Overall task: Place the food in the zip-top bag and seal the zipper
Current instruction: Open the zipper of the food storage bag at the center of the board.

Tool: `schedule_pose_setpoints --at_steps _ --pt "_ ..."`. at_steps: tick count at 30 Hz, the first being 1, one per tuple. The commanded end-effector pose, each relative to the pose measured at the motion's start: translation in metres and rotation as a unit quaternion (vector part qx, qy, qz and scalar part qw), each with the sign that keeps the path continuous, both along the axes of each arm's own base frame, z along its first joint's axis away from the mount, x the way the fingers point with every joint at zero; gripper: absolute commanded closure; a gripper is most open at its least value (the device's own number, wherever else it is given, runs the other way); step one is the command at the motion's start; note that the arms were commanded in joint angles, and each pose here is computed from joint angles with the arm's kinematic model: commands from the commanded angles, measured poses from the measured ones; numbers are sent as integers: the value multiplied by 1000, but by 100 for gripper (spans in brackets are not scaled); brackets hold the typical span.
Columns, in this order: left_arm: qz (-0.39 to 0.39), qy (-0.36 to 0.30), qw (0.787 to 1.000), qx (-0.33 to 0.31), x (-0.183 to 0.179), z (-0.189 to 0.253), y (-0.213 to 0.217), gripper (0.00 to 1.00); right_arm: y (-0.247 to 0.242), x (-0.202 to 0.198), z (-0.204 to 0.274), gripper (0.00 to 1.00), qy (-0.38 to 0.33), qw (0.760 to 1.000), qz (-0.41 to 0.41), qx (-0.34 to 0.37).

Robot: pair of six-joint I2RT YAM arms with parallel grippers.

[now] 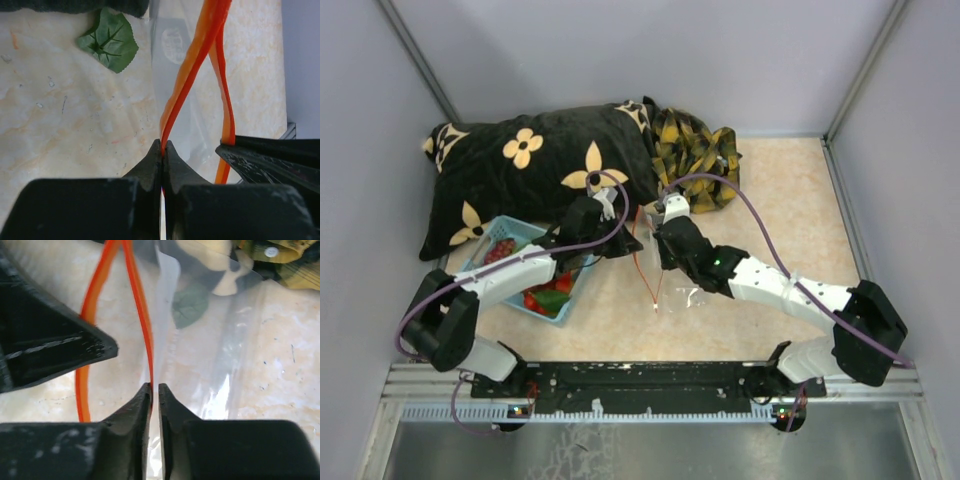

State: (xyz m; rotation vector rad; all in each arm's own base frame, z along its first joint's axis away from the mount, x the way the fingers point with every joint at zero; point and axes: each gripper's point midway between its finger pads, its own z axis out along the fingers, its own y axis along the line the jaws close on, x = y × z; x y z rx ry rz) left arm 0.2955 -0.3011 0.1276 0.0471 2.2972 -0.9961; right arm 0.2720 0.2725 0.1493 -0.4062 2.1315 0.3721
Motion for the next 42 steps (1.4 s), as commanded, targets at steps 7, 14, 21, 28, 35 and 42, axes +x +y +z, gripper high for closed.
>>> schedule_pose_setpoints --at_steps 7,14,21,28,35,42 --pt "9 -53 999 -5 -9 42 -14 100 19 9 16 66 -22 996 -26 77" --pt "9 -60 998 -14 -12 51 -16 100 19 11 3 64 -17 996 -38 77" --pt "39 -92 994 44 -8 64 11 100 -28 17 19 95 -46 993 -109 -8" --pt "55 -138 985 92 -3 103 34 100 -43 19 87 100 -92 990 -97 -39" --pt "74 -145 976 145 -4 99 58 100 -27 3 119 100 -76 996 -43 8" --pt "76 -112 973 185 -10 58 69 100 -35 8 112 100 -76 995 -61 -26"
